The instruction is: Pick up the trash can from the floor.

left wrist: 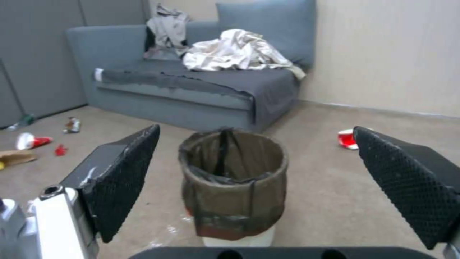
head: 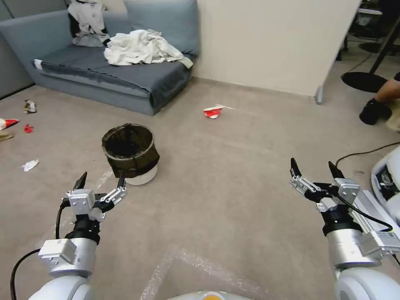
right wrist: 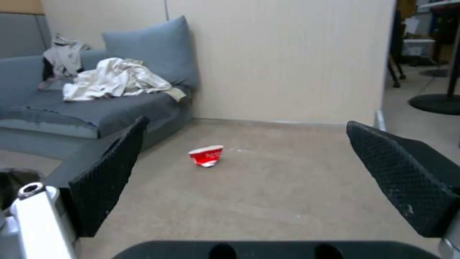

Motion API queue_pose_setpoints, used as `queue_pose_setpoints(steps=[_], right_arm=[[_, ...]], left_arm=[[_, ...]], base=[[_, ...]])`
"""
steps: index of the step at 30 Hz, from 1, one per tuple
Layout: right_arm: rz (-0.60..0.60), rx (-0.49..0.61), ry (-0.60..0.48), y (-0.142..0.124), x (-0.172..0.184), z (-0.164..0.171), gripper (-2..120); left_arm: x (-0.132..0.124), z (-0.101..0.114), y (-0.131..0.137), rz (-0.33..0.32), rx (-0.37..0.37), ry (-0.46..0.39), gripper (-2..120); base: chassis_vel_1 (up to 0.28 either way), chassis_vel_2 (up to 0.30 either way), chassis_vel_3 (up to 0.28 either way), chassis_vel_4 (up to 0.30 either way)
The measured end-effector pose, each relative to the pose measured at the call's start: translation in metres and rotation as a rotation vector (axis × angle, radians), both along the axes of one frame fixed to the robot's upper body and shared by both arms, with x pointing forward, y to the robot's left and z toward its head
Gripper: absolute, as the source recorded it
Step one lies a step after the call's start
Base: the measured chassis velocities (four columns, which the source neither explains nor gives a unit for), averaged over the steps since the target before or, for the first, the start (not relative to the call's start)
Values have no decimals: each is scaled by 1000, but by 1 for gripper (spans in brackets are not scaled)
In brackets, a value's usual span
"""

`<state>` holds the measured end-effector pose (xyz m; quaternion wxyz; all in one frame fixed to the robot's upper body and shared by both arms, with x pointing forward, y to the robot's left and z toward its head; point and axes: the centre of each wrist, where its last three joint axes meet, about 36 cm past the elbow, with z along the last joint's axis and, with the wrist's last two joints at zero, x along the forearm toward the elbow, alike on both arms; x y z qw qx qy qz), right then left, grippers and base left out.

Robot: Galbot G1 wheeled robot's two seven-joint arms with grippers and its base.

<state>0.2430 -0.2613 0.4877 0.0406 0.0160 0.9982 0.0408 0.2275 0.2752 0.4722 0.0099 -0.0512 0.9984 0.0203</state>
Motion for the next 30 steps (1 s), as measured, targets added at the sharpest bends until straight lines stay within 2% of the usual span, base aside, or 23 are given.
queue_pose_setpoints(steps=[30], right_arm=[[22, -6, -48, -1, -1, -2, 100]], left_arm=[[-1, 1, -1, 9, 5, -10, 100]], base=[[53, 44, 43, 48]])
